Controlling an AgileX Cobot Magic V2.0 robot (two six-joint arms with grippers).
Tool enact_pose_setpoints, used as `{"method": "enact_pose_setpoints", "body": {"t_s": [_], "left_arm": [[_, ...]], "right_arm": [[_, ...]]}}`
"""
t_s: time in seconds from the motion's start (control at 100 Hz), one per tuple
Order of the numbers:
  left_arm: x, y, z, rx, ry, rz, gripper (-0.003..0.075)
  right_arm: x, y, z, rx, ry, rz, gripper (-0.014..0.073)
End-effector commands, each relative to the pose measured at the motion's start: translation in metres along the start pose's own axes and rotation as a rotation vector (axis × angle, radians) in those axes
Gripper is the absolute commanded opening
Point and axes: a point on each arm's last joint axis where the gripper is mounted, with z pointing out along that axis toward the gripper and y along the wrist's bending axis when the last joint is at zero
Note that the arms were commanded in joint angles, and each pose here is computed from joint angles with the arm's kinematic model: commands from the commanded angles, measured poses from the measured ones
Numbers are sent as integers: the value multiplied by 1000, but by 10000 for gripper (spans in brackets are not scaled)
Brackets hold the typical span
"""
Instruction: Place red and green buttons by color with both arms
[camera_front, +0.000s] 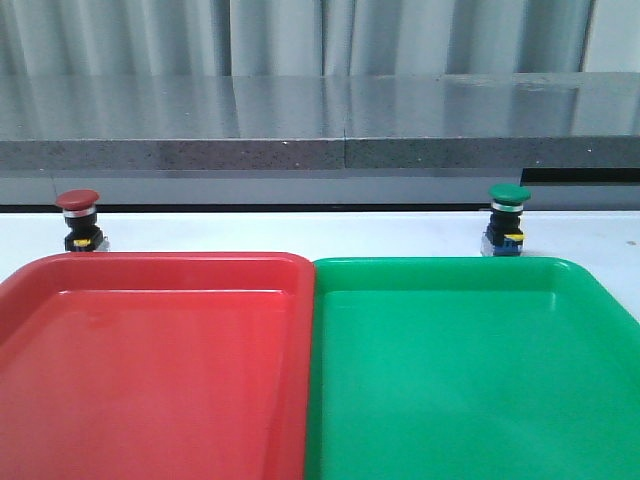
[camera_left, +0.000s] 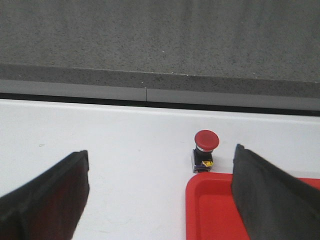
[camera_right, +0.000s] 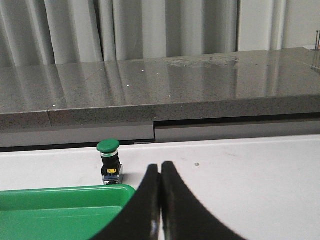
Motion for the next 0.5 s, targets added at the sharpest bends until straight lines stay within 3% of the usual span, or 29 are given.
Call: {"method": "enact_pose_setpoints", "body": {"t_s": [0.0, 0.49], "left_arm": [[-26, -9, 5, 44, -61, 9, 563], [-54, -48, 99, 130, 384, 48, 563]], "right_arm": [[-14, 1, -3, -7, -115, -14, -64], [-14, 1, -3, -7, -115, -14, -64]]}}
